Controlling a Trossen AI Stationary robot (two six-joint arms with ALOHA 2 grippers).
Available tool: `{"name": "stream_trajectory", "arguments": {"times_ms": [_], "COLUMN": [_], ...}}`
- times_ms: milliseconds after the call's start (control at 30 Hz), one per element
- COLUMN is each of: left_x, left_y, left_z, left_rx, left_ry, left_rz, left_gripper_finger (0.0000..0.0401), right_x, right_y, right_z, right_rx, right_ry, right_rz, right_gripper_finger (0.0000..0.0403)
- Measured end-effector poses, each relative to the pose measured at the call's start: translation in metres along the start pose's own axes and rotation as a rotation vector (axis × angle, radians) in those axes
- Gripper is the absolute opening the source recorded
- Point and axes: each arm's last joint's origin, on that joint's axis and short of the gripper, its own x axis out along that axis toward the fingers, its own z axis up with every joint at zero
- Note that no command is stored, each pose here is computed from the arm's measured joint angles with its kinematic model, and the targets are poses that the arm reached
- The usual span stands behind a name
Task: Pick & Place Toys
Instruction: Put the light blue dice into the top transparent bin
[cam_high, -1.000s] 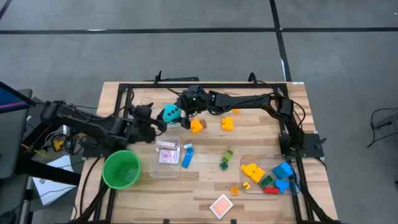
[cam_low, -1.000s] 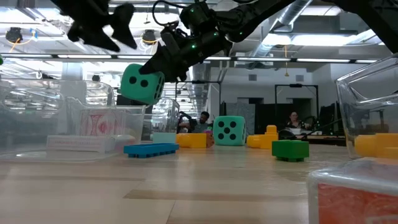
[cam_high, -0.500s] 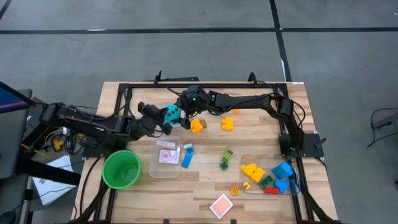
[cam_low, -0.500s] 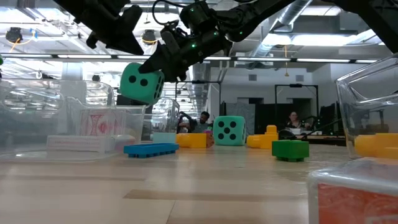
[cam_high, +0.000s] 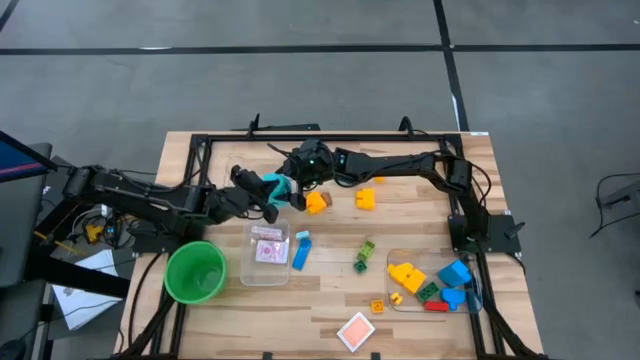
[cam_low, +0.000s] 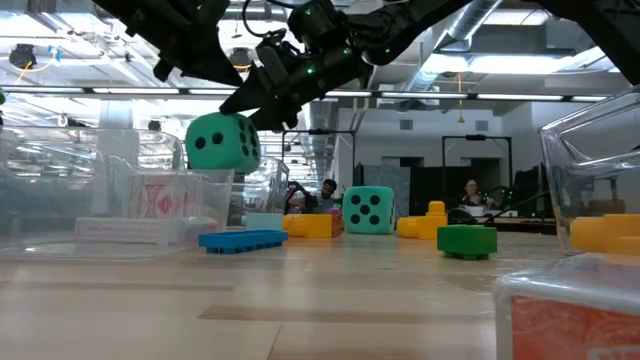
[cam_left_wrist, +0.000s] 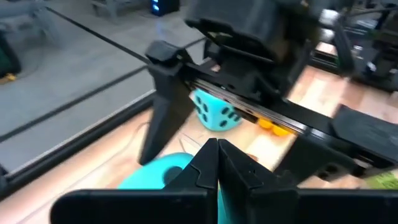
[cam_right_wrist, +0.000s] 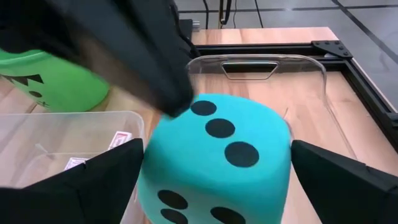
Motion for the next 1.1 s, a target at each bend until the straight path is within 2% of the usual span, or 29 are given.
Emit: {"name": "stream_trajectory", "arguments": {"times_ms": [333,733,933,1033,1100], "left_x": [0.004,-0.002,-0.026,-0.038,-0.044], "left_y": [0.001,0.008,0.022,0.025,0.024], "left_z": [-0.002,-0.003,0.000,0.001,0.001], "left_rx": [0.005,0.034,0.001,-0.013,-0.017], "left_ry": [0.038,0.071,0.083,0.072,0.058], "left_rz": [-0.041,-0.033,-0.050,-0.078,-0.095], "left_gripper_finger": [0.0001,0.0001,0.0001,0.0001,0.0001], "right_x": [0.000,-0.001,-0.022,-0.039,-0.054], "right_y": [0.000,0.001,0.001,0.003,0.003], "right_z": [0.000,0.000,0.008,0.017,0.025], "right_rx": [0.001,0.001,0.042,0.101,0.153], "right_ry": [0.001,0.006,0.066,0.104,0.119], "right_rz": [0.000,0.002,-0.006,-0.071,-0.161], "right_gripper_finger": [0.0396,0.0396,0.0396,0.0395,0.0395]}}
